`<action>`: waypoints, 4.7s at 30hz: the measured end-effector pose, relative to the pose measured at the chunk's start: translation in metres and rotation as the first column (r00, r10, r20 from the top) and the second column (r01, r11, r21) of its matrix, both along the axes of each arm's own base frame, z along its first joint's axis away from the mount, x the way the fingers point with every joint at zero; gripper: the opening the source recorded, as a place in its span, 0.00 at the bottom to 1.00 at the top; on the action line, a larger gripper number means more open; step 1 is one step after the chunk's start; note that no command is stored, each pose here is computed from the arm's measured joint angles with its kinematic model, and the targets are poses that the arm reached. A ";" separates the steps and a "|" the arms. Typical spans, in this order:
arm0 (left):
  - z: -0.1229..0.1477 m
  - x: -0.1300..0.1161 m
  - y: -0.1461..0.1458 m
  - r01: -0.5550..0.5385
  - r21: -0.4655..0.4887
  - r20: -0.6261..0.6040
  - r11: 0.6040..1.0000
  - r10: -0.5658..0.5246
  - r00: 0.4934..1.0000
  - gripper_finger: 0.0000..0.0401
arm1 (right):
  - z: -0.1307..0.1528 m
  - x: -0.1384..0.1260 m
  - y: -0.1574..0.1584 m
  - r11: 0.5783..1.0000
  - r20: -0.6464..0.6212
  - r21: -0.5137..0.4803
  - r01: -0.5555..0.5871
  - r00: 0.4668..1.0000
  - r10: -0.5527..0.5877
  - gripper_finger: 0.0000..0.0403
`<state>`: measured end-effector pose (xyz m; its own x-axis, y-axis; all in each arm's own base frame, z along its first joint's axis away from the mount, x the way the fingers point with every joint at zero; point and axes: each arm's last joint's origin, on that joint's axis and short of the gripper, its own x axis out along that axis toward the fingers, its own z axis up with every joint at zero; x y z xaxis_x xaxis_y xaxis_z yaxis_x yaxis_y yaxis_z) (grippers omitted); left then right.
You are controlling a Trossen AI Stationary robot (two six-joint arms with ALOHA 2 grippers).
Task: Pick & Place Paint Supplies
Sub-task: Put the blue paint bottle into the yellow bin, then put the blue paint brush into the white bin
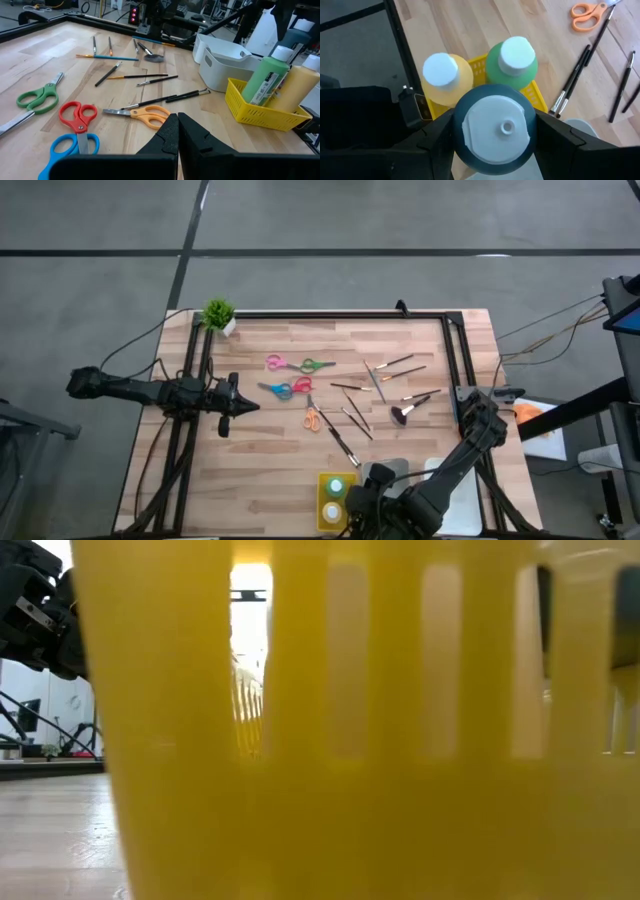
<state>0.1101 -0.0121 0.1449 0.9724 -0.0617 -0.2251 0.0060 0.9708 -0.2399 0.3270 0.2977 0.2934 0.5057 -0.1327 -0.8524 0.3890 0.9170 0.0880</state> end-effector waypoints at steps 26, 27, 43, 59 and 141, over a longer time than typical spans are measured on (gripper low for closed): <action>0.000 0.000 0.000 0.000 0.000 0.000 1.000 0.000 1.000 0.00 | -0.017 0.012 -0.008 1.000 0.010 -0.005 -0.008 1.000 0.008 0.52; 0.000 0.000 0.000 0.000 0.000 0.000 1.000 0.000 1.000 0.00 | -0.019 0.013 -0.009 1.000 0.006 -0.006 -0.007 1.000 0.007 0.52; 0.000 0.000 0.000 0.000 0.000 0.000 1.000 0.000 1.000 0.00 | -0.030 0.015 -0.013 1.000 -0.038 0.014 0.012 0.999 -0.012 0.67; 0.000 0.000 0.000 0.000 0.000 0.000 1.000 0.000 1.000 0.00 | -0.016 0.011 -0.016 1.000 -0.002 0.015 0.000 1.000 0.000 0.67; 0.000 0.000 0.000 0.000 0.000 0.001 1.000 0.000 1.000 0.00 | -0.126 -0.064 -0.342 0.808 -0.168 0.037 0.588 0.801 -0.575 0.67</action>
